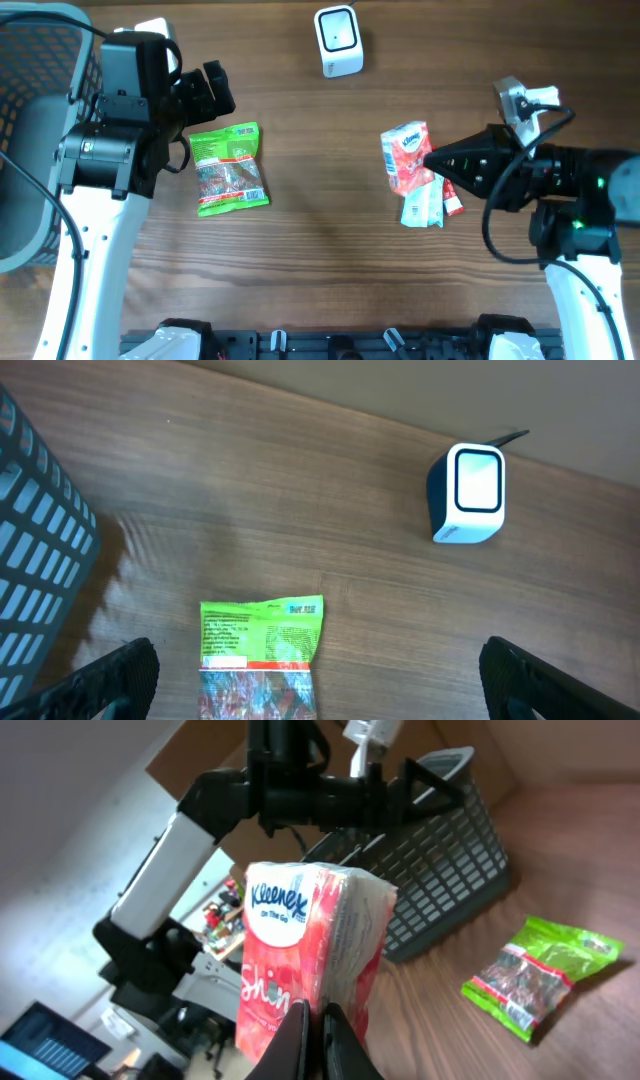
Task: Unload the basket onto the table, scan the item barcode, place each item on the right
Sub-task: 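Lift the Kleenex pack with right gripper, turning it toward the scanner, then hold the Kleenex pack in front of the white scanner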
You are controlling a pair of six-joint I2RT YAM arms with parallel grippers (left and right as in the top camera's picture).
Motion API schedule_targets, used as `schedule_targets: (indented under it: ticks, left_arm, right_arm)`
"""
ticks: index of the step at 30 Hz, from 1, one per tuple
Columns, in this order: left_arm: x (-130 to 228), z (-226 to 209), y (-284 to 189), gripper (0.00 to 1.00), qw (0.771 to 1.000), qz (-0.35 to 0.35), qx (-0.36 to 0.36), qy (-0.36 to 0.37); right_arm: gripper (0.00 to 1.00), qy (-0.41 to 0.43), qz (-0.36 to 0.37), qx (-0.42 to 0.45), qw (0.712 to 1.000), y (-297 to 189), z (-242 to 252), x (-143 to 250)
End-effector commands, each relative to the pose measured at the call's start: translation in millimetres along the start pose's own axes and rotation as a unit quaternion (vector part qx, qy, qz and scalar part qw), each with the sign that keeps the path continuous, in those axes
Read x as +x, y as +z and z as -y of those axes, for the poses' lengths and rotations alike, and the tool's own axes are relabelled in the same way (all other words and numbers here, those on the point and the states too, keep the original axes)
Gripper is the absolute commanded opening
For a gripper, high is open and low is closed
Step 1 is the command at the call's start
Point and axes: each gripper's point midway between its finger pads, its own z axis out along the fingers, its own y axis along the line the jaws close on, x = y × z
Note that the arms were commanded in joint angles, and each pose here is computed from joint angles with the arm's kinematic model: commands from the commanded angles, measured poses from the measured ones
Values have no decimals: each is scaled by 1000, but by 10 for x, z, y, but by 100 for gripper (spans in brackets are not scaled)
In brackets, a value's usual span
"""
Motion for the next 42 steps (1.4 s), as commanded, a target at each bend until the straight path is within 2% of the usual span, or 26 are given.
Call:
schedule_targets:
  ticks: [1, 5, 10, 15, 21, 25, 29, 34, 39, 42]
  left_arm:
    - [-26, -1, -17, 100, 1000, 5, -2, 7]
    - [-26, -1, -17, 100, 1000, 5, -2, 7]
    - [-25, -1, -17, 100, 1000, 5, -2, 7]
    - [-25, -1, -17, 100, 1000, 5, -2, 7]
    - [-26, -1, -17, 100, 1000, 5, -2, 7]
    - [-25, -1, -17, 100, 1000, 5, -2, 7]
    - [-25, -1, -17, 100, 1000, 5, -2, 7]
    - [-26, -1, -17, 100, 1000, 5, -2, 7]
    - [-26, -1, -17, 100, 1000, 5, -2, 7]
    - [-26, -1, -17, 100, 1000, 5, -2, 7]
  right_arm:
    - [5, 11, -20, -6, 1000, 8, -163, 40]
    - [4, -22, -19, -7, 1000, 10, -23, 17]
    - [4, 60, 6, 7, 998, 15, 677, 31]
    - [4, 115, 15, 109, 987, 216, 1668, 414]
    - [4, 111, -1, 234, 966, 545, 2148, 634]
    - [4, 93, 1, 284, 954, 566, 2122, 320]
    - [4, 76, -15, 392, 917, 353, 2036, -107]
    - [4, 64, -49, 460, 884, 270, 1875, -662]
    - [4, 56, -93, 504, 857, 403, 2117, -980]
    - [4, 35, -127, 552, 823, 546, 2624, -911]
